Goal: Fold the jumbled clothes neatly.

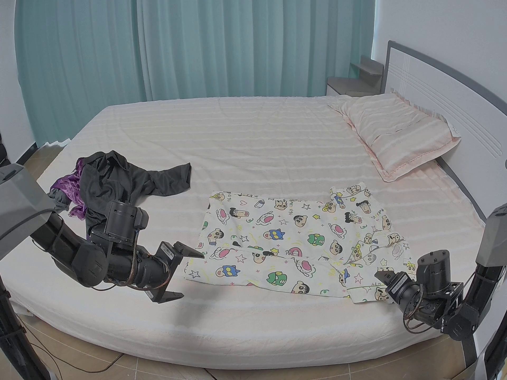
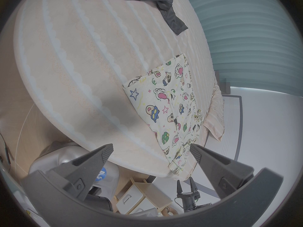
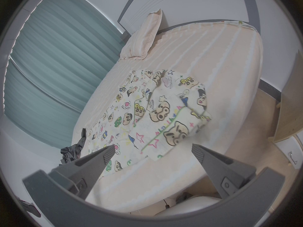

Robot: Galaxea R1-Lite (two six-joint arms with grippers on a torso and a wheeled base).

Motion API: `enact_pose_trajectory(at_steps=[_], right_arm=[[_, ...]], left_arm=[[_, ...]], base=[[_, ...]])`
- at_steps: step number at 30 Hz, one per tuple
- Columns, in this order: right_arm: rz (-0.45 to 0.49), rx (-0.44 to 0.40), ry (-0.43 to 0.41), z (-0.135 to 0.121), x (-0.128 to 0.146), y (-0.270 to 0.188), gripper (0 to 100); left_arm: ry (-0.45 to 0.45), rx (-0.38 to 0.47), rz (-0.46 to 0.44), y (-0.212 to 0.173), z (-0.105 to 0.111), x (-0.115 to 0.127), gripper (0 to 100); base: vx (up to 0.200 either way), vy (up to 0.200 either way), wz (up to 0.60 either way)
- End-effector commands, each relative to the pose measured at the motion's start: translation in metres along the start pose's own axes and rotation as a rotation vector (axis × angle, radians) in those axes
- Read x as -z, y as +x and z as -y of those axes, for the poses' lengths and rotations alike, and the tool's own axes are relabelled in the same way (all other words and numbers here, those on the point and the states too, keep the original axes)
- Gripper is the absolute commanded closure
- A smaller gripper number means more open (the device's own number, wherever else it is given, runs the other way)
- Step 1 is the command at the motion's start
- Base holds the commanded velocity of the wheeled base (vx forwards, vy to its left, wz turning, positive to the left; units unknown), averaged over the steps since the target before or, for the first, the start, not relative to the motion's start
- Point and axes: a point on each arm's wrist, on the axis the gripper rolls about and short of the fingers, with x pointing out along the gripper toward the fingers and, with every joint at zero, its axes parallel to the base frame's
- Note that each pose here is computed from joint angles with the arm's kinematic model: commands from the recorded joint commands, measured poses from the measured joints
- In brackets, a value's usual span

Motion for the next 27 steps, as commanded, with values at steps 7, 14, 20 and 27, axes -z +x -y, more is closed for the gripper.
enact_pose_trajectory(at_steps=[7,14,20,27], right_arm=[[-0.127,-0.107,-0.07,-0.025,0.016,0.035,0],[-0.141,-0.125,-0.177,-0.036,0.029,0.073,0],[-0.131,-0.081,-0.16,-0.035,0.011,0.098,0],[-0.133,-0.095,-0.113,-0.04,-0.013,0.118,0]], left_arm=[[-0.001,-0.003,-0.001,0.0,-0.001,0.0,0],[-0.001,-0.003,-0.001,0.0,-0.001,0.0,0],[-0.001,-0.003,-0.001,0.0,-0.001,0.0,0],[-0.002,-0.004,-0.001,0.0,-0.002,0.001,0]], base=[[0.0,0.0,0.0],[0.0,0.0,0.0],[0.0,0.0,0.0],[0.0,0.0,0.0]])
